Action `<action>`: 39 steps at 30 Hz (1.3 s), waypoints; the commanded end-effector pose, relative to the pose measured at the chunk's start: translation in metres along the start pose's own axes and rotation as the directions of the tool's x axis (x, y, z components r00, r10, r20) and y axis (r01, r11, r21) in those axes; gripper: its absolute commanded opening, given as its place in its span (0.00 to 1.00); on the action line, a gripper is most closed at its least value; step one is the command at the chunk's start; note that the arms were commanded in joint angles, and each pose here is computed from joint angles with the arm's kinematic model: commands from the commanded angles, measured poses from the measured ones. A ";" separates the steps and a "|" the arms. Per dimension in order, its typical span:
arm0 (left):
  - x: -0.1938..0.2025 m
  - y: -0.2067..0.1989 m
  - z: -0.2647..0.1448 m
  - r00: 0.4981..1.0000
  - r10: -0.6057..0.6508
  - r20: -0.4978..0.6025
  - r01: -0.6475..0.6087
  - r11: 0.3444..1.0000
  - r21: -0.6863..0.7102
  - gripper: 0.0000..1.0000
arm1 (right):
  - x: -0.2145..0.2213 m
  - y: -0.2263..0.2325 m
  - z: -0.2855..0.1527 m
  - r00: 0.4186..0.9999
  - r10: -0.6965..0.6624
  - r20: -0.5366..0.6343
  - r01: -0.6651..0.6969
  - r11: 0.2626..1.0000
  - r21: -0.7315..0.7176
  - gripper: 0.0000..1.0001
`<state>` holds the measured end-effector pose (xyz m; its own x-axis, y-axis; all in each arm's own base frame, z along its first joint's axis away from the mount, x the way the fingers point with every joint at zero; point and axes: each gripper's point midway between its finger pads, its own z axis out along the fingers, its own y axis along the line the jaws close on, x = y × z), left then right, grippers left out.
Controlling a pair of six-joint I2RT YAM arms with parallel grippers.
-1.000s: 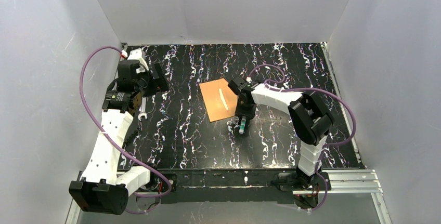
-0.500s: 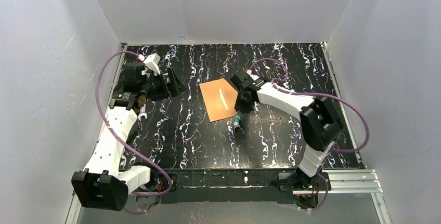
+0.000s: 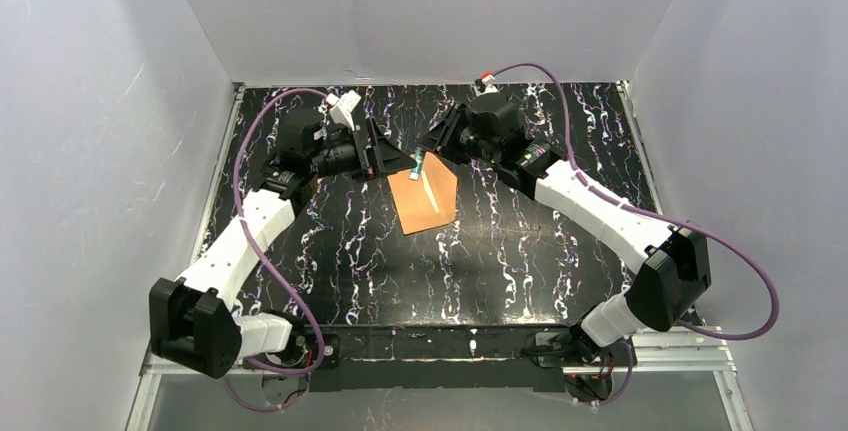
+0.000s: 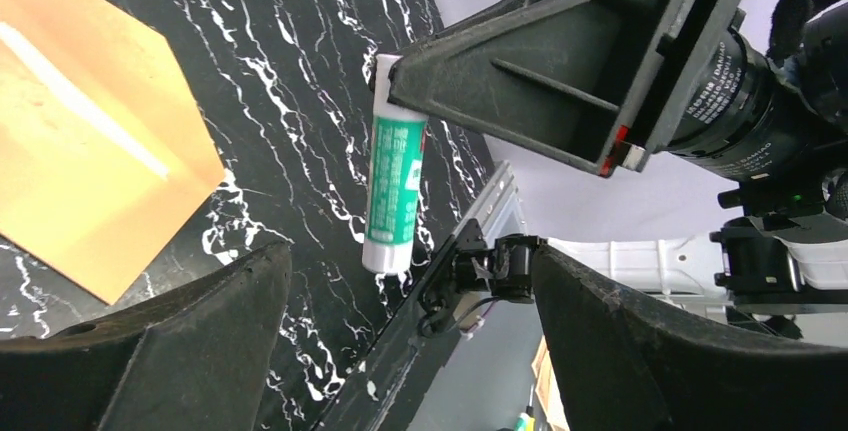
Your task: Place the letter into the envelope and seal it
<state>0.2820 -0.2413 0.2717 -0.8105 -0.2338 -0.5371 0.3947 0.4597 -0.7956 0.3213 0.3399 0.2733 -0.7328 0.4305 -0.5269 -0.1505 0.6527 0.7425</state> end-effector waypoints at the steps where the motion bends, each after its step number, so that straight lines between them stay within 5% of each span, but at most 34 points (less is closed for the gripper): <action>1: -0.008 -0.030 0.006 1.000 -0.001 -0.015 0.003 0.994 0.111 0.87 | -0.026 0.062 -0.021 0.998 0.034 0.045 -0.024 0.975 -0.219 0.05; 7: -0.002 -0.022 0.019 0.996 -0.074 -0.047 0.078 0.993 0.091 0.72 | -0.029 0.077 -0.026 0.998 0.046 0.046 -0.031 0.959 -0.282 0.04; 11: -0.009 -0.029 0.023 0.997 -0.064 -0.048 0.068 0.992 0.111 0.44 | -0.026 0.081 -0.027 0.999 0.037 0.024 -0.027 0.952 -0.304 0.01; 14: -0.013 -0.036 0.021 0.999 -0.020 -0.048 0.027 0.991 0.132 0.05 | -0.026 0.083 -0.031 0.999 0.011 0.033 0.000 0.948 -0.319 0.01; 15: -0.013 -0.037 0.020 0.999 -0.011 -0.049 0.018 0.991 0.136 0.00 | -0.028 0.084 -0.034 0.999 -0.004 0.042 0.017 0.946 -0.324 0.01; 21: -0.007 -0.069 0.006 0.991 0.075 -0.111 -0.041 0.960 0.277 0.00 | -0.052 0.116 -0.077 0.978 -0.120 0.172 0.196 0.818 -0.541 0.01; 29: -0.007 -0.106 -0.029 0.955 0.280 -0.093 -0.215 0.875 0.434 0.00 | -0.050 0.145 -0.153 0.942 -0.256 0.219 0.318 0.466 -0.826 0.01; 32: -0.010 -0.112 -0.035 0.937 0.338 -0.085 -0.260 0.840 0.476 0.00 | -0.047 0.152 -0.166 0.926 -0.306 0.221 0.335 0.393 -0.856 0.01; 35: -0.008 -0.113 -0.035 0.922 0.377 -0.083 -0.288 0.815 0.502 0.00 | -0.062 0.154 -0.159 0.933 -0.278 0.228 0.336 0.447 -0.829 0.01; 39: -0.004 -0.104 -0.032 0.918 0.387 -0.084 -0.299 0.818 0.492 0.00 | -0.100 0.143 -0.138 0.941 -0.187 0.283 0.336 0.621 -0.708 0.01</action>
<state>0.2354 -0.2687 0.3697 -0.6519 0.0162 -0.7581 0.7582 0.0348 -0.6511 0.2633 0.3280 0.4361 -0.6174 0.3154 -0.7207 -0.7560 0.0156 0.6544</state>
